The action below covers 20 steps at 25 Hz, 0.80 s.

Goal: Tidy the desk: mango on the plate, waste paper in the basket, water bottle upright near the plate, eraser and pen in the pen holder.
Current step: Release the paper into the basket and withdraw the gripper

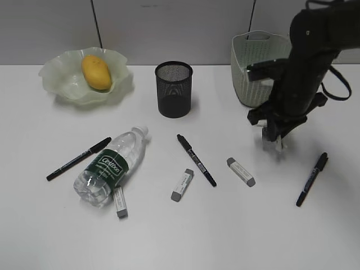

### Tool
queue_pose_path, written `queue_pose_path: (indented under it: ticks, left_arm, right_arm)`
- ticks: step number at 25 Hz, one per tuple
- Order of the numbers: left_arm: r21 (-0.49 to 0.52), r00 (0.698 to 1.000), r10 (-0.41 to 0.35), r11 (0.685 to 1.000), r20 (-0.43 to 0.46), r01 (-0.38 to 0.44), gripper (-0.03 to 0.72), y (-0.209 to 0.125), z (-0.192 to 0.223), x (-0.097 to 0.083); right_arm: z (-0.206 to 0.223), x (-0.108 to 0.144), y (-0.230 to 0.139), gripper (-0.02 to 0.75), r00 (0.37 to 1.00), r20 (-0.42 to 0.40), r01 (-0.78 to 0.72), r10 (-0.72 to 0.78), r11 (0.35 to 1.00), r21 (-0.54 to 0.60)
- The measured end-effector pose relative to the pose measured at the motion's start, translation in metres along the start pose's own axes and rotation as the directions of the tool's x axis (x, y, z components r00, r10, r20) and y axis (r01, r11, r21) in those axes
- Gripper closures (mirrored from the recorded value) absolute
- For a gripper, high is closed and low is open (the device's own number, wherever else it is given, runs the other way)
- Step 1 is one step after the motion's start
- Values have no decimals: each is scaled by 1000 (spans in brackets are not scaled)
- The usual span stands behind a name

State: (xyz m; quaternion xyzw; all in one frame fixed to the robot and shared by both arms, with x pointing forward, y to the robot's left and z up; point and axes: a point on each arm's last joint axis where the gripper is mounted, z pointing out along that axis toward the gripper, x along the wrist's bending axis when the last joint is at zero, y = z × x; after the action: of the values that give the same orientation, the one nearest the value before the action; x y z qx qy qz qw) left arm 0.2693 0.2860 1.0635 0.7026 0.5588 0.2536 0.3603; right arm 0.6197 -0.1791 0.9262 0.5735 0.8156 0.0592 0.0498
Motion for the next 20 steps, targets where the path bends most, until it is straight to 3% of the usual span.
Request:
queue_pose_path:
  ticks: [10, 15, 20]
  left_arm:
    - [0, 1000, 0, 1000, 0, 0, 180, 0, 0, 0]
    - [-1, 1000, 0, 1000, 0, 0, 180, 0, 0, 0]
    - [-1, 1000, 0, 1000, 0, 0, 180, 0, 0, 0]
  right_arm:
    - [-101, -8, 55, 627, 998, 69, 29, -6, 945, -327]
    - [-110, -27, 78, 628, 995, 88, 0, 38, 915, -403]
    - [-84, -50, 95, 631, 992, 96, -30, 82, 892, -451]
